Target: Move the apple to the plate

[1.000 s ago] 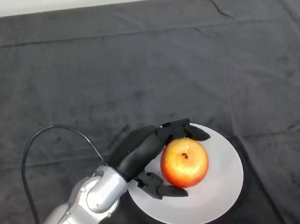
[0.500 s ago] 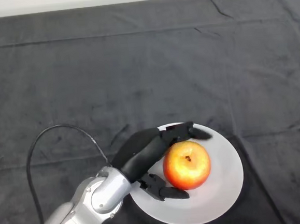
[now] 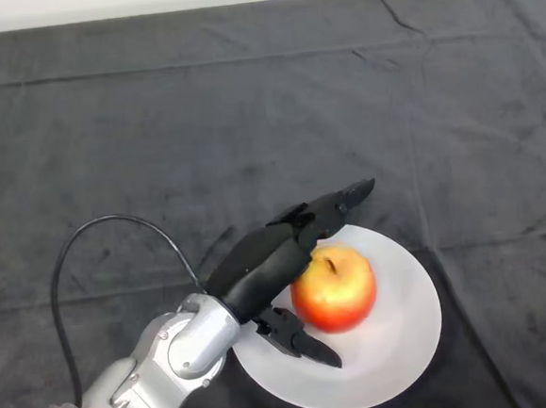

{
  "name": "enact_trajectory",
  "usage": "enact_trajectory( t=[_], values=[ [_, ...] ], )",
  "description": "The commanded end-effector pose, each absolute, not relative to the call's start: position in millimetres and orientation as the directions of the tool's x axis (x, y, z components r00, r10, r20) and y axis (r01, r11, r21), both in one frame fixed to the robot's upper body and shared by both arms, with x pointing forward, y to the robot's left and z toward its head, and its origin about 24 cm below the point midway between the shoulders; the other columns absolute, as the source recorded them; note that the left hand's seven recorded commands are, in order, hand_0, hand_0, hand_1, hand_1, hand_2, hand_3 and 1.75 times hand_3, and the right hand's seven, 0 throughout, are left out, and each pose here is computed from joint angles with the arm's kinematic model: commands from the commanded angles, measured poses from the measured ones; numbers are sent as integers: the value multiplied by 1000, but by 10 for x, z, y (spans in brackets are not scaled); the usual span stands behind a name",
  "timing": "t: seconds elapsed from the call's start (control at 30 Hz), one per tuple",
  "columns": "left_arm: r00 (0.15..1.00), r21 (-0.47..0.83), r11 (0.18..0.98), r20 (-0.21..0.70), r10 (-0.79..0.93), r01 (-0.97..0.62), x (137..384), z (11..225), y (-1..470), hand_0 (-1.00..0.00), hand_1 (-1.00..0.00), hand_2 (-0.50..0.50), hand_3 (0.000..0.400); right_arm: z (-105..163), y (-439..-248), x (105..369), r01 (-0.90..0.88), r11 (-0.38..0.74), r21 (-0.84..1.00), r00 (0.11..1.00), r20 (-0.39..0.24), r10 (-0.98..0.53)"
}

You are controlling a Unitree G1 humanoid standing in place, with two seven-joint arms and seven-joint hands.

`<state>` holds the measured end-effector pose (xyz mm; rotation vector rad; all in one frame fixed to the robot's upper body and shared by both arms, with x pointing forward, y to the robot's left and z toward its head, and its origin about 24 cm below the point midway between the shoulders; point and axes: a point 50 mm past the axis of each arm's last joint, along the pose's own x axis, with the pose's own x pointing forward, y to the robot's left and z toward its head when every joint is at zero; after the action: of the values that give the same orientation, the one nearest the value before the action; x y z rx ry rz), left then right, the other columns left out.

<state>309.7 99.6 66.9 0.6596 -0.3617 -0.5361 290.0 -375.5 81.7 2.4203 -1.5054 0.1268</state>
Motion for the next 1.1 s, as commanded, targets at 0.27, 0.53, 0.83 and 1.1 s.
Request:
enact_trajectory(
  t=[0.27, 0.53, 0.83, 1.1],
  values=[
    [852, 587, 801, 354, -386, 119, 3322, 1148, 1427, 0, 0, 0, 0, 888, -3850, 2853, -903, -382, 195, 422, 247, -872],
    [873, 472, 880, 450, -186, -56, 3363, 1297, 1778, 0, 0, 0, 0, 888, -3850, 2853, -903, -382, 195, 422, 247, -872],
    [859, 371, 901, 512, 3, -224, 3367, 1426, 2162, 0, 0, 0, 0, 888, -3850, 2853, -903, -382, 196, 422, 247, -872],
    [825, 310, 886, 551, 128, -345, 3312, 1552, 2494, 0, 0, 0, 0, 888, -3850, 2853, -903, -382, 196, 422, 247, -872]
  ],
)
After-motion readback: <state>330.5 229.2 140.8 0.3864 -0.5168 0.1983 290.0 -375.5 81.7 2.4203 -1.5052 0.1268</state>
